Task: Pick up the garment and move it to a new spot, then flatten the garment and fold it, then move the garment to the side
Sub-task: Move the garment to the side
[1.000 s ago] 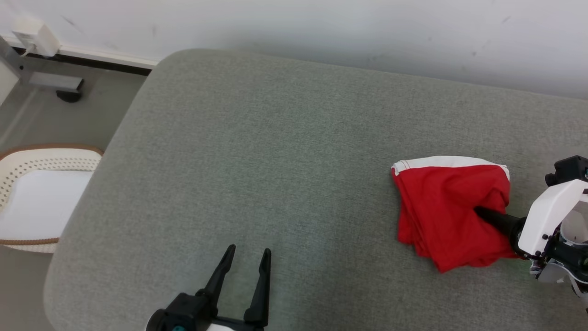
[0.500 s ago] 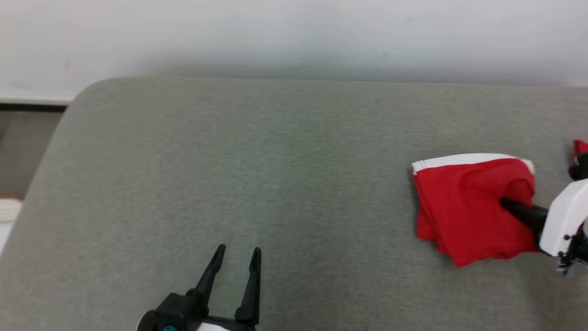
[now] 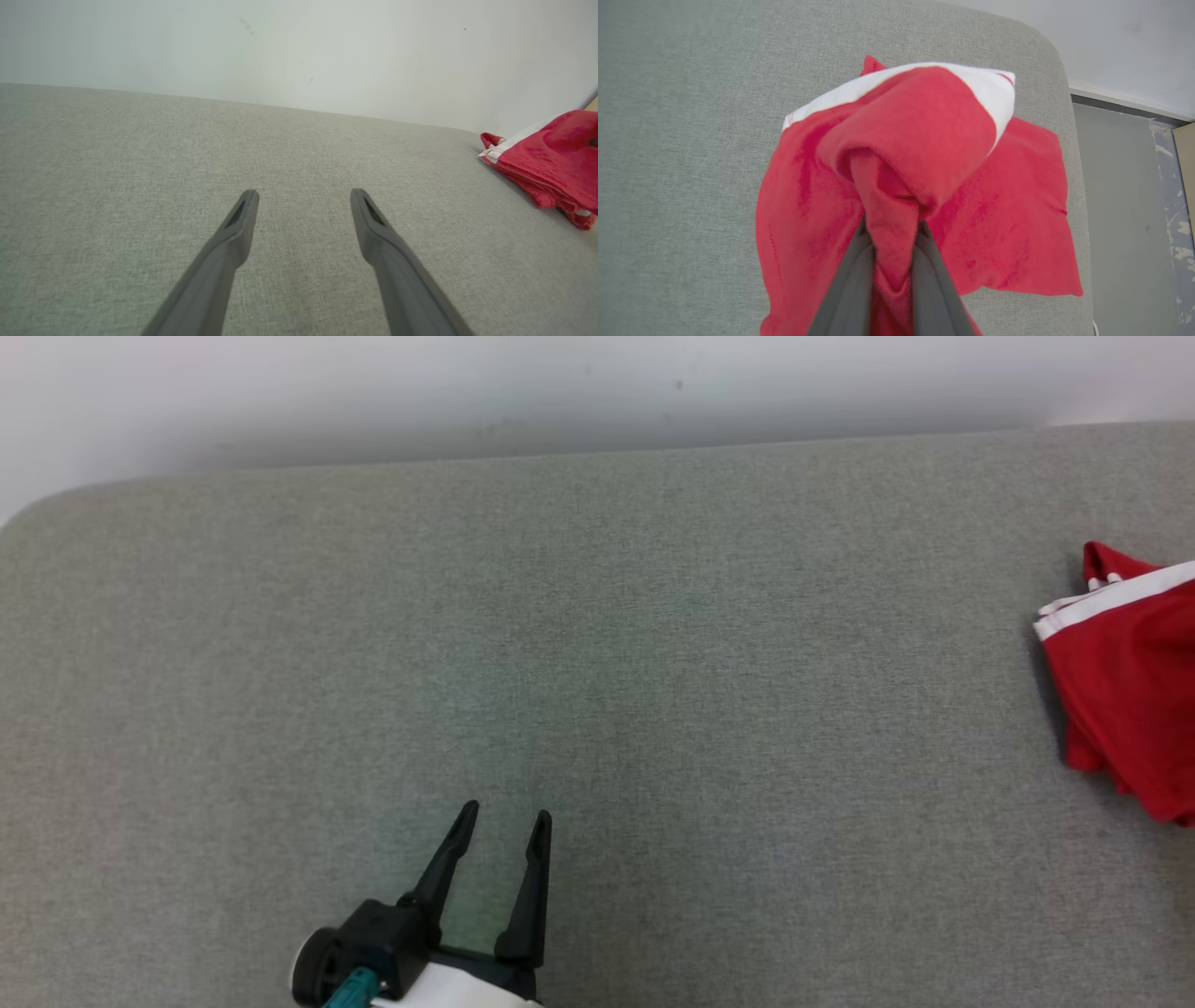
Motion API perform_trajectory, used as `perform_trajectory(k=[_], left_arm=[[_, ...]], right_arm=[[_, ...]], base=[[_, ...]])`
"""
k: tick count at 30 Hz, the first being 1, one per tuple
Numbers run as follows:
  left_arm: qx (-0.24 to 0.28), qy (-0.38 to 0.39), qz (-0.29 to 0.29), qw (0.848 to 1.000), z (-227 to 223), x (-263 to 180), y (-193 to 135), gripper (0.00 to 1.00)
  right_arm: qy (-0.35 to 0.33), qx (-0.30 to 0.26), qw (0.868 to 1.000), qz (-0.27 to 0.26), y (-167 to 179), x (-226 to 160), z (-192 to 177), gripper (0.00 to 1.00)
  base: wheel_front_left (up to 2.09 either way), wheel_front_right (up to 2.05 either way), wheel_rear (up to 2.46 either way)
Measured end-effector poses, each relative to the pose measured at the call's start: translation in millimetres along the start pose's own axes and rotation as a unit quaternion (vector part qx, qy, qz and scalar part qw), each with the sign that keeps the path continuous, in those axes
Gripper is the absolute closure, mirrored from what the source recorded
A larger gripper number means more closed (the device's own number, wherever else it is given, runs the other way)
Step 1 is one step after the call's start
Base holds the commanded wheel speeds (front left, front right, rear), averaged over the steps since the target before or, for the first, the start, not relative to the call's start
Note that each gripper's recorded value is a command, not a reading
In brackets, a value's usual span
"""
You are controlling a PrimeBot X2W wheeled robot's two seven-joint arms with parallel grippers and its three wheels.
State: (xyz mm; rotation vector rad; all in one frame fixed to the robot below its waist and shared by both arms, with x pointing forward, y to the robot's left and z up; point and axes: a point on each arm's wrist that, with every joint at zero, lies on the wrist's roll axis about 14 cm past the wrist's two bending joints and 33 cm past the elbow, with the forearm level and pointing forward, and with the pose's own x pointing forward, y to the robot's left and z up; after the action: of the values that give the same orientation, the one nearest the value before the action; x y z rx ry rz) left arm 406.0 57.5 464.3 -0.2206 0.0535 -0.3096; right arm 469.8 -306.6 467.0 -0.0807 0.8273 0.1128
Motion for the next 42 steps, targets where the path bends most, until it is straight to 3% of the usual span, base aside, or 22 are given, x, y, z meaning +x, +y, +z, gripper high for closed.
perform_trajectory(k=[6,15,17,18,23,29,38,42], left_arm=[[0.001,0.003,0.008,1.0,-2.0,0.4,5.8,0.0],[0.006,0.015,-0.001,1.0,-10.9,2.6,4.1,0.0],[0.007,0.017,-0.003,1.0,-12.7,4.2,4.7,0.0],[0.009,0.018,-0.004,1.0,-13.8,5.0,5.0,0.0],[0.011,0.02,-0.006,1.0,-15.0,5.9,6.6,0.0],[0.017,0.015,-0.008,1.0,-9.7,1.6,3.5,0.0],[0.018,-0.005,0.005,1.0,7.4,-18.4,2.1,0.0],[0.021,-0.02,0.013,1.0,18.3,-27.6,3.0,0.0]], right_arm=[[0.026,0.004,0.999,-0.032,-24.6,1.3,-10.7,1.0],[0.066,0.089,0.99,-0.085,-63.9,2.9,-67.3,1.0],[0.056,0.1,0.988,-0.1,-70.2,5.8,-73.6,0.51],[0.052,0.107,0.987,-0.111,-75.5,6.5,-77.6,0.0],[0.05,0.123,0.983,-0.13,-75.8,13.1,-96.3,0.0],[0.001,0.125,0.984,-0.126,-67.2,10.7,-91.8,0.0],[-0.144,0.091,0.98,-0.106,-51.0,-24.3,-56.4,0.0],[-0.227,0.067,0.967,-0.093,-35.2,-47.5,-37.6,0.0]], base=[[0.0,0.0,0.0],[0.0,0.0,0.0],[0.0,0.0,0.0],[0.0,0.0,0.0],[0.0,0.0,0.0],[0.0,0.0,0.0],[0.0,0.0,0.0],[0.0,0.0,0.0]])
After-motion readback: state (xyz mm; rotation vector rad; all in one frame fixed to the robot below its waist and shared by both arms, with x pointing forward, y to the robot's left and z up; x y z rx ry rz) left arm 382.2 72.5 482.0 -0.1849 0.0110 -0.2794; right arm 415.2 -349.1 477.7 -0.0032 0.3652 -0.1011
